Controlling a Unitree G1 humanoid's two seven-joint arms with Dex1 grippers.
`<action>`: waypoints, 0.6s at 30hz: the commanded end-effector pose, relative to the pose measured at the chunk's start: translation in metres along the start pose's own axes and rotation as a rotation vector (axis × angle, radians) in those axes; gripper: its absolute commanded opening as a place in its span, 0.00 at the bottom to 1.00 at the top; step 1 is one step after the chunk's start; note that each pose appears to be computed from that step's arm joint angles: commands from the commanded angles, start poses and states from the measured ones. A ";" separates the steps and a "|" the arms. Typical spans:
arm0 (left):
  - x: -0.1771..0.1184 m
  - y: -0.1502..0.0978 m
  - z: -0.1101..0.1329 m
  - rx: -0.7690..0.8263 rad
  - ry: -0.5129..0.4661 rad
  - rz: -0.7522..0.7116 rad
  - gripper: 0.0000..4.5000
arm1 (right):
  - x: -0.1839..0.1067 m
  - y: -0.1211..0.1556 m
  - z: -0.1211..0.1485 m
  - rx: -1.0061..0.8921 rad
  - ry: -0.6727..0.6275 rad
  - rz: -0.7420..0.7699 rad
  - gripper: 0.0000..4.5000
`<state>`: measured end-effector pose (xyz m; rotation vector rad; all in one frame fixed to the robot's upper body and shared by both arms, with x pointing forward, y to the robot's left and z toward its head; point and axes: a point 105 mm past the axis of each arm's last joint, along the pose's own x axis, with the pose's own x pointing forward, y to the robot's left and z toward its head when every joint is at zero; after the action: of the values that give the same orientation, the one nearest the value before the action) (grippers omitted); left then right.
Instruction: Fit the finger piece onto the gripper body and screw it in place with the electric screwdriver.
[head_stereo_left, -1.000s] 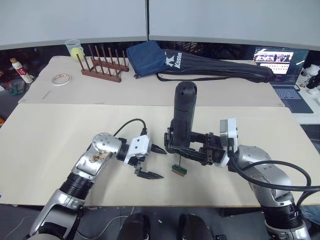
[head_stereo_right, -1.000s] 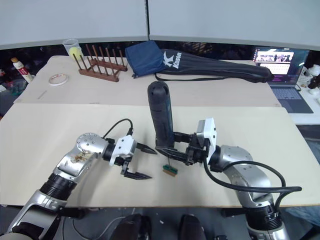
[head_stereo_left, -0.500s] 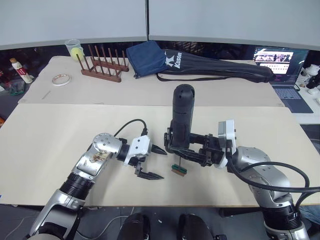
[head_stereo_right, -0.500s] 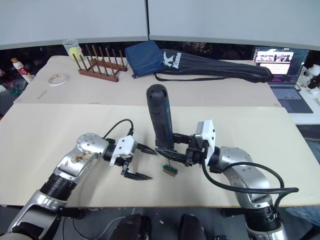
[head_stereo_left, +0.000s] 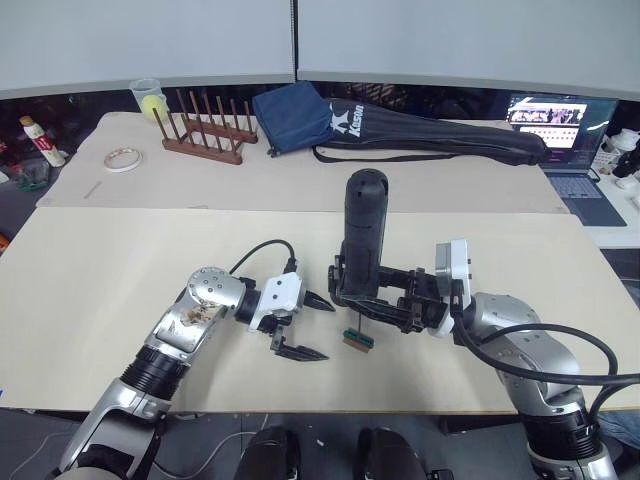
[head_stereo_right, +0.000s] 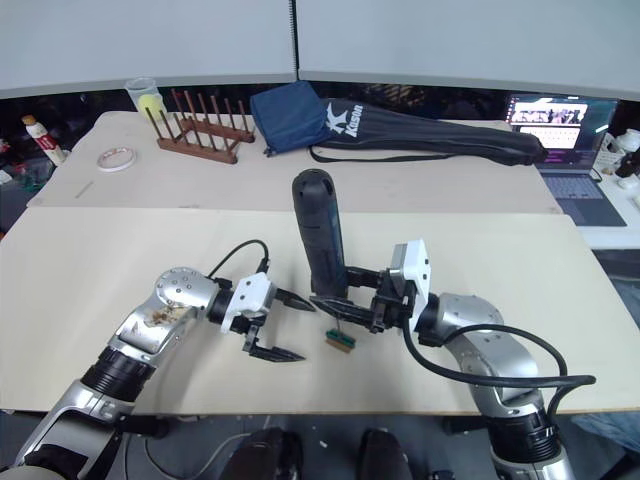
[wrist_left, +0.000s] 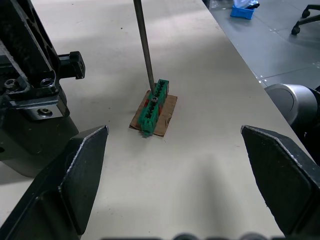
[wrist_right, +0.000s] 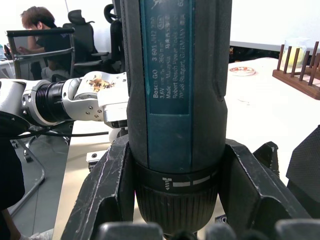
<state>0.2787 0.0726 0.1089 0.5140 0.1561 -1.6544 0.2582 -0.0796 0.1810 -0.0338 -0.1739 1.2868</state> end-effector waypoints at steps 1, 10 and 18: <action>0.001 0.001 0.008 0.047 -0.011 -0.002 1.00 | 0.002 0.005 0.012 -0.055 -0.053 0.021 0.43; 0.001 0.000 0.009 0.050 -0.010 -0.001 1.00 | 0.003 0.006 0.010 -0.059 -0.055 0.023 0.43; 0.001 0.000 0.010 0.052 -0.013 -0.002 1.00 | 0.002 0.006 0.012 -0.067 -0.058 0.029 0.43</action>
<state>0.2788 0.0725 0.1086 0.5165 0.1574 -1.6537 0.2559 -0.0758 0.1749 -0.0253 -0.1719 1.2960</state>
